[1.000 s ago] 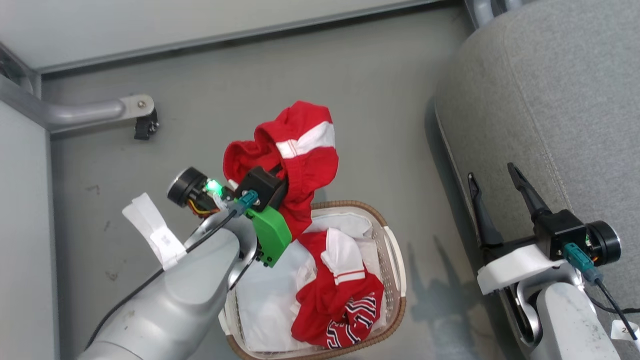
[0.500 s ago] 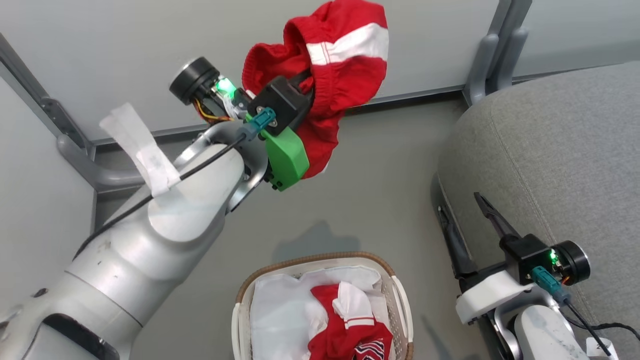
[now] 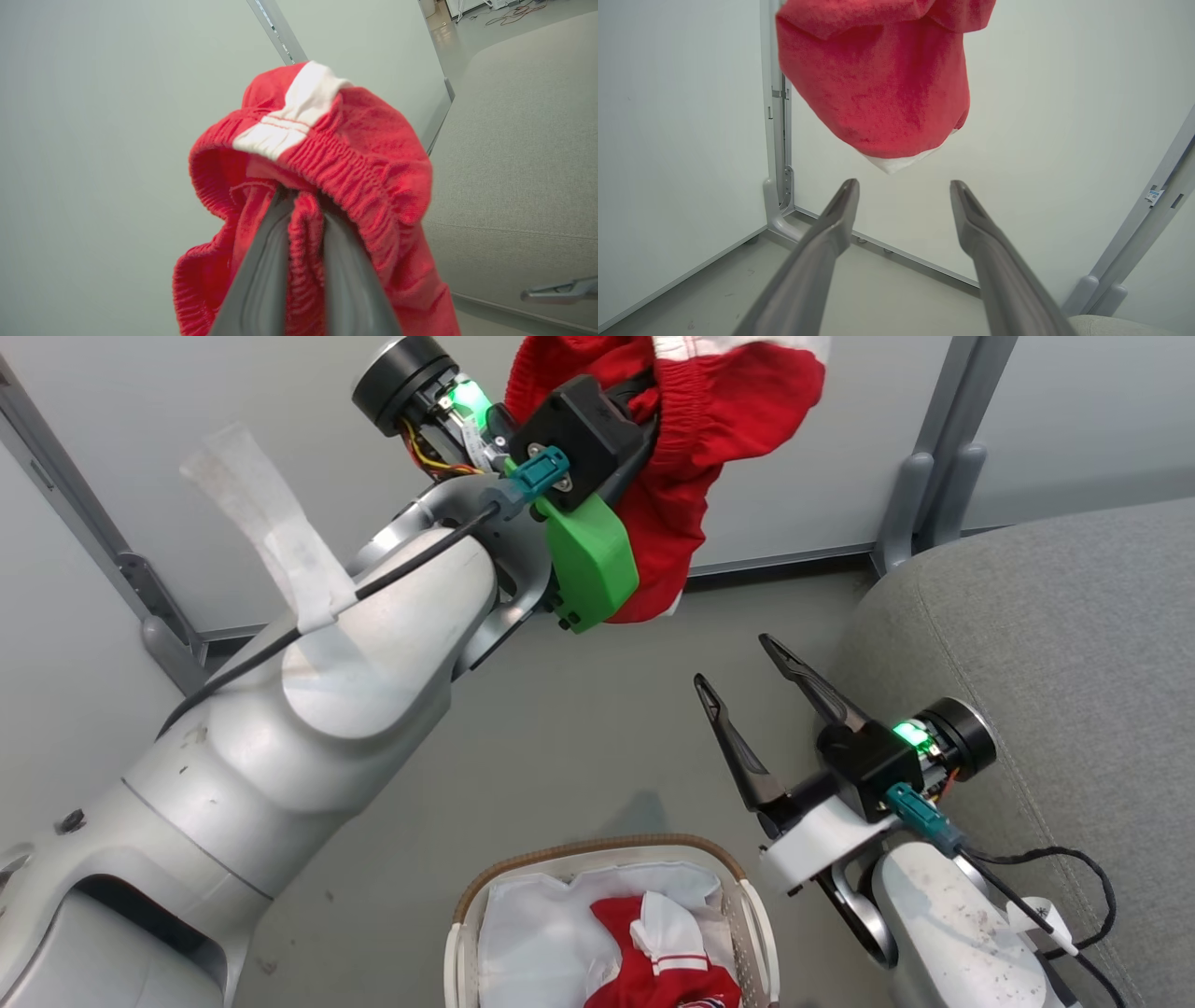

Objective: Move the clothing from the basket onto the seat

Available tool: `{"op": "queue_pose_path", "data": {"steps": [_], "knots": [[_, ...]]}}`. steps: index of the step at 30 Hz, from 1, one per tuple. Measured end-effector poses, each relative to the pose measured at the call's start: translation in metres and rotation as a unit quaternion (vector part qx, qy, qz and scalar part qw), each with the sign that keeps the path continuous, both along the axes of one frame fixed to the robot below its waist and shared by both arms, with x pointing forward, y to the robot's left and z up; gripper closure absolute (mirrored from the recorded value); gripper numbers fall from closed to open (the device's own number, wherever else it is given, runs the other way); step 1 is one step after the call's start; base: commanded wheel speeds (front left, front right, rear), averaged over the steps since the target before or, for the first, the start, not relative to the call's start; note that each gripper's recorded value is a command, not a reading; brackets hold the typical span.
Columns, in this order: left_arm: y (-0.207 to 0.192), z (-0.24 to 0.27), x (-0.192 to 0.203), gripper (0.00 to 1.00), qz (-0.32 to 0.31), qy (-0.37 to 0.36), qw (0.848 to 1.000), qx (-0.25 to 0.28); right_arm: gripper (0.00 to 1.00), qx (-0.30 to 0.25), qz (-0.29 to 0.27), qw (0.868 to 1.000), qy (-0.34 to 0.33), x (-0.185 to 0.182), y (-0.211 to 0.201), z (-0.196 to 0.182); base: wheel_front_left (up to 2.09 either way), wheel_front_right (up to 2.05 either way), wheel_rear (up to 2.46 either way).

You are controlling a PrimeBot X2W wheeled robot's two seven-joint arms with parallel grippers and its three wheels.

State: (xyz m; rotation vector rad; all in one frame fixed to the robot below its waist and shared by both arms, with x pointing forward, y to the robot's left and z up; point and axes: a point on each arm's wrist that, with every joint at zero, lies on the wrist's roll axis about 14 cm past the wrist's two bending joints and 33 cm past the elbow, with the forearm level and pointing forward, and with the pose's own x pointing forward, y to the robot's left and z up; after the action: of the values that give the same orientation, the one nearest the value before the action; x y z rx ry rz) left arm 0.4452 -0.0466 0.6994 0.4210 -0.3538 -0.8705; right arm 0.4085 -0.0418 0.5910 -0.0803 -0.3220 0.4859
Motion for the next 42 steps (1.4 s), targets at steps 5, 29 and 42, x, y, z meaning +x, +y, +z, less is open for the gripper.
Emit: {"op": "queue_pose_path", "data": {"steps": [5, 29, 42], "knots": [[-0.008, 0.007, -0.012, 1.0, -0.014, 0.0, 1.0, -0.008, 0.0, -0.021, 0.026, 0.999, -0.007, 0.003, 0.02, 0.002, 0.0, 0.0, 0.0], [-0.01, -0.017, -0.038, 1.0, -0.03, 0.069, 0.996, -0.039, 0.91, -0.029, 0.035, 0.997, -0.06, 0.021, 0.033, 0.042, 0.0, 0.0, 0.0], [0.02, -0.065, -0.017, 1.0, 0.02, 0.136, 0.986, -0.09, 1.0, -0.017, 0.012, 0.999, -0.049, 0.027, 0.016, 0.039, 0.0, 0.0, 0.0]]}}
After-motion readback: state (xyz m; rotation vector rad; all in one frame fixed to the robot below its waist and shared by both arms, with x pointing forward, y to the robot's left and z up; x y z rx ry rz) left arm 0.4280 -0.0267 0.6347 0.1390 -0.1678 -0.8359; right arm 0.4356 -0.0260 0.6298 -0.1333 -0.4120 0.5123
